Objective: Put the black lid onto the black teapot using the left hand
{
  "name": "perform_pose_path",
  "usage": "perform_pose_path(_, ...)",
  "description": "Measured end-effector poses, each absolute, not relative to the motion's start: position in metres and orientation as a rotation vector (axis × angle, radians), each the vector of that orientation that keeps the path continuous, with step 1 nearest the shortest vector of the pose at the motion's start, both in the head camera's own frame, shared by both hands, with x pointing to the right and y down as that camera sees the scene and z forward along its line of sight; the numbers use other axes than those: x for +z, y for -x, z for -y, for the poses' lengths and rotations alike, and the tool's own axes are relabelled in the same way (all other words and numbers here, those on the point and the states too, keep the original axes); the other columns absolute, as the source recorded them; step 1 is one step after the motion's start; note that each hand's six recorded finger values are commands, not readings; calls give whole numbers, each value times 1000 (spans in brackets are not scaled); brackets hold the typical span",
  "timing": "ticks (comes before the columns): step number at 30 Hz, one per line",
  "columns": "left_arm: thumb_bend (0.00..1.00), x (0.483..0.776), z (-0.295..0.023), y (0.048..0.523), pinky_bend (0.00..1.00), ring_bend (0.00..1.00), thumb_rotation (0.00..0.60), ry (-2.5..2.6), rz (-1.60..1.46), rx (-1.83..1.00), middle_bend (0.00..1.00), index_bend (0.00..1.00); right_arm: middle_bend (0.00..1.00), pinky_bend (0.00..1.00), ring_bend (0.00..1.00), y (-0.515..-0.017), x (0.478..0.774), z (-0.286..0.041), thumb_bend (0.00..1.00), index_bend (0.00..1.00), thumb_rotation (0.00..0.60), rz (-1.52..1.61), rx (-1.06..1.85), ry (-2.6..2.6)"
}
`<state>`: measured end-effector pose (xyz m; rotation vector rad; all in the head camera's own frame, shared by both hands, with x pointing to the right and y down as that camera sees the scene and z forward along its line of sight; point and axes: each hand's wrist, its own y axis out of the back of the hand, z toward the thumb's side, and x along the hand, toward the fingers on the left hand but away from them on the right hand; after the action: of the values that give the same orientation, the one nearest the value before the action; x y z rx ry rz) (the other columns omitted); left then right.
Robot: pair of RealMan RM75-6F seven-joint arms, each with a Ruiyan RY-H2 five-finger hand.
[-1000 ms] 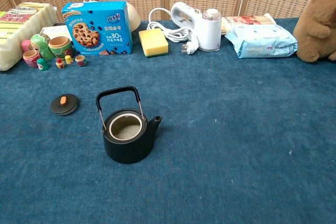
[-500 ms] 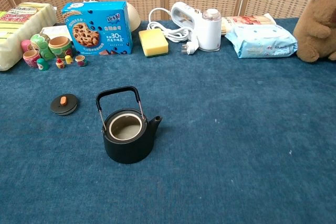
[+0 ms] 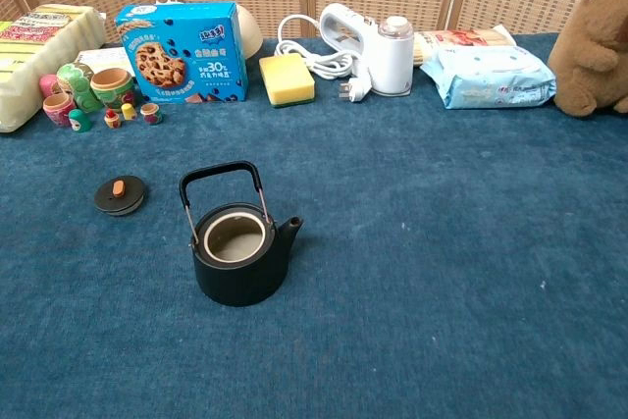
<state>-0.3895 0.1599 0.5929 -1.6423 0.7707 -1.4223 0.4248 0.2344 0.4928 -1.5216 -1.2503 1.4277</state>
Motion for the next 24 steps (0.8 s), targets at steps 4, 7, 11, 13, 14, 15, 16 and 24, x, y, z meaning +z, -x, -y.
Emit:
perform_pose_path(4, 87, 616, -153, 364, 42, 0, 600, 1637, -718, -1430, 0, 308, 0, 0, 0, -426, 492, -234, 247, 117, 600, 1259, 1425, 1525)
perform_pose_path(7, 87, 630, -149, 350, 42, 0, 600, 1631, -683, -1443, 0, 309, 0, 0, 0, -427, 490, -234, 247, 117, 600, 1268, 1422, 1528)
perform_pose_path(11, 87, 644, -147, 338, 42, 0, 600, 1617, -621, -1468, 0, 308, 0, 0, 0, -428, 489, -233, 247, 117, 600, 1275, 1419, 1536)
perform_pose_path(13, 87, 653, -146, 332, 42, 0, 600, 1602, -571, -1484, 0, 308, 0, 0, 0, -427, 490, -234, 247, 117, 600, 1269, 1418, 1546)
perform_pose_path(14, 90, 655, -146, 330, 43, 0, 600, 1598, -559, -1488, 0, 307, 0, 0, 0, -427, 490, -234, 247, 117, 600, 1267, 1418, 1550)
perform_pose_path(15, 99, 658, -146, 327, 42, 0, 600, 1594, -542, -1492, 0, 308, 0, 0, 0, -427, 491, -234, 247, 117, 600, 1264, 1418, 1554)
perform_pose_path(16, 107, 663, -146, 322, 42, 0, 600, 1591, -522, -1497, 0, 308, 0, 0, 0, -426, 491, -234, 247, 117, 600, 1262, 1418, 1556)
perform_pose_path(24, 125, 689, -154, 296, 42, 0, 600, 1597, -407, -1520, 0, 308, 0, 0, 0, -428, 489, -233, 246, 117, 600, 1274, 1414, 1562)
